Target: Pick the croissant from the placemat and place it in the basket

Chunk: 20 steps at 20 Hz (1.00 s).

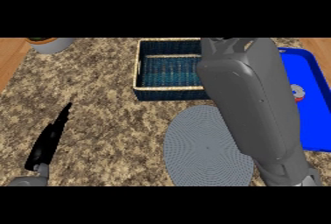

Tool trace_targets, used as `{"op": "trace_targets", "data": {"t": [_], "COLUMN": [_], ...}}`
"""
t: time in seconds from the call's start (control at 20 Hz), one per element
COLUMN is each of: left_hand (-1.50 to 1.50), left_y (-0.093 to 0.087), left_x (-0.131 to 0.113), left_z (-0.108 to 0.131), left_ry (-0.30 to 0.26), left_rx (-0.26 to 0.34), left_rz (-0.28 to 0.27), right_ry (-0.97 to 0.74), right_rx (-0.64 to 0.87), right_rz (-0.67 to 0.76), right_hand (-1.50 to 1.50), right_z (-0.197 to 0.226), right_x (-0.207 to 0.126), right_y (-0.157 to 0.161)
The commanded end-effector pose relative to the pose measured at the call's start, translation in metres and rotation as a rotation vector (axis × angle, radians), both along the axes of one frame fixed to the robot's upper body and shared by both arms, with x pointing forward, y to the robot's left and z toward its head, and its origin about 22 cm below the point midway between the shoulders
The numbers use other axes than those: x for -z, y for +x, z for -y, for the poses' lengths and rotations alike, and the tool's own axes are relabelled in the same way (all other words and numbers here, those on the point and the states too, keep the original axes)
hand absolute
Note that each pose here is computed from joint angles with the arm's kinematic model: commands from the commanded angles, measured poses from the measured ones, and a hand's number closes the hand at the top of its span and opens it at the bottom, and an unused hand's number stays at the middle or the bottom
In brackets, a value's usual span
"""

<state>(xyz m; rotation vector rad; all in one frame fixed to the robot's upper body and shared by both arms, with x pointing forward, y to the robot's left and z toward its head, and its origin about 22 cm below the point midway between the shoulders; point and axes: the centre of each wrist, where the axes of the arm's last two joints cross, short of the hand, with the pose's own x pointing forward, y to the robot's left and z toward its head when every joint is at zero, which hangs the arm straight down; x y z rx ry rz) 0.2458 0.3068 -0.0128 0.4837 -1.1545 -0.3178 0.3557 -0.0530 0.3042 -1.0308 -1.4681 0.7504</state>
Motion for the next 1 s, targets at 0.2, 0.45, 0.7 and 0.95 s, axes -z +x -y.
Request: {"op": "trace_targets", "data": {"t": [0.2, 0.45, 0.7, 0.95], "left_hand": [0.00, 0.00, 0.00, 0.00], "left_y": [0.002, 0.003, 0.002, 0.000], "left_x": [-0.009, -0.002, -0.001, 0.007], "left_z": [-0.008, 0.002, -0.007, -0.016], "left_ry": [0.009, 0.002, -0.007, -0.009], "left_rx": [0.000, 0.017, 0.015, -0.028], "left_rz": [0.001, 0.012, 0.004, 0.002], "right_ry": [0.074, 0.115, 0.299, 0.430], "right_rx": [0.037, 0.035, 0.155, 0.307], "right_rz": [-0.041, 0.046, 0.171, 0.172], "right_hand": [-1.50, -1.50, -1.50, -1.50], "right_z": [-0.009, -0.012, -0.018, 0.049], "right_x": [0.042, 0.061, 0.028, 0.019], "right_y": [0.036, 0.048, 0.046, 0.053]}}
